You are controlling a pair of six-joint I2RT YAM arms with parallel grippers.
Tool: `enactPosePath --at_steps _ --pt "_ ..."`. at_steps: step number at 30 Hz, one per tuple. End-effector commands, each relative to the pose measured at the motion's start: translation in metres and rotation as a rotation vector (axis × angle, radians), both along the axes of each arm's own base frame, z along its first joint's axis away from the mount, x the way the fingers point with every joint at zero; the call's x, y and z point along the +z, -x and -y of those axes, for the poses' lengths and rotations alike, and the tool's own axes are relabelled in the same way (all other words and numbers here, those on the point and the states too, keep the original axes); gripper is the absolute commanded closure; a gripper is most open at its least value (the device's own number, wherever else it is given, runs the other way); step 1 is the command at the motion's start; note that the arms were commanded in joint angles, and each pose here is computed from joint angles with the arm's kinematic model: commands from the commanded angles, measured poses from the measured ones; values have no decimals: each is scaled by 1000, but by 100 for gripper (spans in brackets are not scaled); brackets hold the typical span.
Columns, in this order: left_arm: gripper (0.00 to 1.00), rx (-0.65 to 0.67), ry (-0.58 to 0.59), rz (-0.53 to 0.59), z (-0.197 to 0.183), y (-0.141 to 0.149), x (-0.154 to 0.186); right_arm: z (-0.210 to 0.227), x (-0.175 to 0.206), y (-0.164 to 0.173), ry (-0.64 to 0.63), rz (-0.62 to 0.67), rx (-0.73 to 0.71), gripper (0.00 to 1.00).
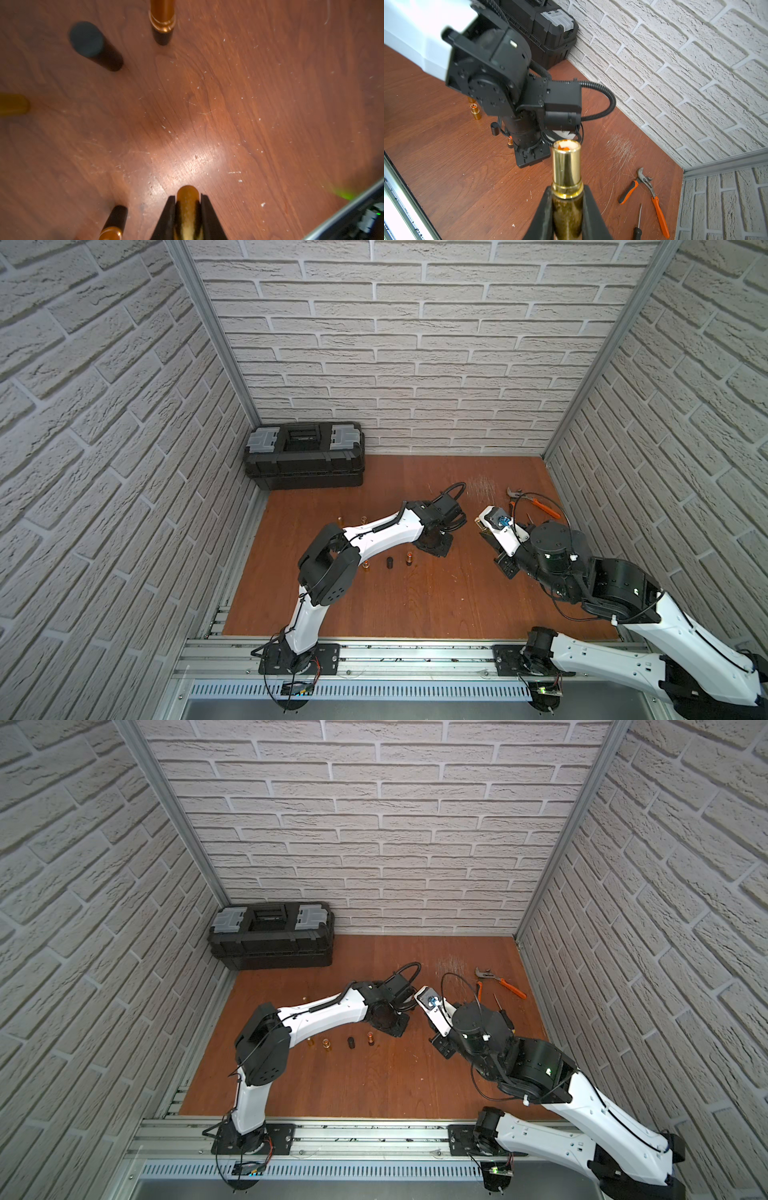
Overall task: Open the lipstick cap
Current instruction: Place the cover at the center of the board.
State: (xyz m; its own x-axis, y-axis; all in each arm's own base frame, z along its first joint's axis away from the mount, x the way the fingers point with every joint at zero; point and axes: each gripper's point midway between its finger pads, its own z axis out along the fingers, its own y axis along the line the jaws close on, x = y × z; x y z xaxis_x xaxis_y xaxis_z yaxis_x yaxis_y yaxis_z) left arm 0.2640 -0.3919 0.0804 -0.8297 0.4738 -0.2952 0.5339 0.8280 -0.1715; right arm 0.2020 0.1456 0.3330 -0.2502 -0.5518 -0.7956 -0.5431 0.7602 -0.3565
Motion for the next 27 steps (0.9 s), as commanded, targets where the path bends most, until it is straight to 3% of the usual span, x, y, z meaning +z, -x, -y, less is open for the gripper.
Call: enactPosePath --at_steps 1,19,27 --pt "92 -20 -16 76 10 -9 1 0 -6 -3 -2 -9 -22 94" --pt "90 -27 -134 35 -6 -6 -48 -8 -22 -8 33 -54 -31 94" --pt "83 -29 -168 25 -10 -5 -54 -11 -25 -10 38 -61 -25 94"
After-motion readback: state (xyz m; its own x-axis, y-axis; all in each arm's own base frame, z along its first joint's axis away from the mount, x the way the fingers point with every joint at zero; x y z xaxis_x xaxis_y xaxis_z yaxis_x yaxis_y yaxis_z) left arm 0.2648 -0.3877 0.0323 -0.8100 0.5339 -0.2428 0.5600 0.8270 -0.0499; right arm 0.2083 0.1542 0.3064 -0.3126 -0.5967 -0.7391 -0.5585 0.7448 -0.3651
